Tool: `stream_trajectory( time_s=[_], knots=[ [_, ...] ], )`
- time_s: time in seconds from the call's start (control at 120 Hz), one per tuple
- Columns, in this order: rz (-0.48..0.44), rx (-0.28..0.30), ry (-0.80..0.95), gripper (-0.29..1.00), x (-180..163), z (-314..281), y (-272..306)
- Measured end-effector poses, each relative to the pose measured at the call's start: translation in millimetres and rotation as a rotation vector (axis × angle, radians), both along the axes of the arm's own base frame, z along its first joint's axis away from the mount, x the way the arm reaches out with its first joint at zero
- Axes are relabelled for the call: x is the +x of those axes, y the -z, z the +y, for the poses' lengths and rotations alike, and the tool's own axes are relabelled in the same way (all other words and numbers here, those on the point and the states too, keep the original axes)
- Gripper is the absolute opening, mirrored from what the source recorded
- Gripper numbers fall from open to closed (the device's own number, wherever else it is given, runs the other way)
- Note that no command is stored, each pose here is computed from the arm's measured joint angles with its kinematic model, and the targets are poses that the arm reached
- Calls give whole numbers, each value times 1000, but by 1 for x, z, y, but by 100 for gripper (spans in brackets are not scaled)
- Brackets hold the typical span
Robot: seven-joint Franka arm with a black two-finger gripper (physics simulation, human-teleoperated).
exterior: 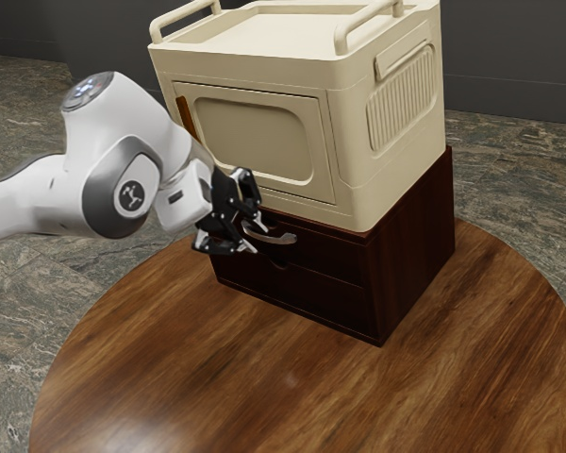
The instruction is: Pull the drawer handle with one arm to open the drawer
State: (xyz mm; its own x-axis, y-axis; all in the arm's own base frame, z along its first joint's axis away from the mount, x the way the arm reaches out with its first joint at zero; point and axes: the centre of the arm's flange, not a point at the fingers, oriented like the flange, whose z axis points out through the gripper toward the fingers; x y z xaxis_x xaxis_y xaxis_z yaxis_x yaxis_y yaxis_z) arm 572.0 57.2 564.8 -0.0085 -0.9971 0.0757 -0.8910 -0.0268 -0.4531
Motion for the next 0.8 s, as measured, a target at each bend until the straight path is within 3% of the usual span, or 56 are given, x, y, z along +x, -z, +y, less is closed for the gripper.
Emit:
stream_trajectory(
  time_s=[0.8],
  knots=[
    [14, -17, 2, 5, -10, -2, 6]
  ],
)
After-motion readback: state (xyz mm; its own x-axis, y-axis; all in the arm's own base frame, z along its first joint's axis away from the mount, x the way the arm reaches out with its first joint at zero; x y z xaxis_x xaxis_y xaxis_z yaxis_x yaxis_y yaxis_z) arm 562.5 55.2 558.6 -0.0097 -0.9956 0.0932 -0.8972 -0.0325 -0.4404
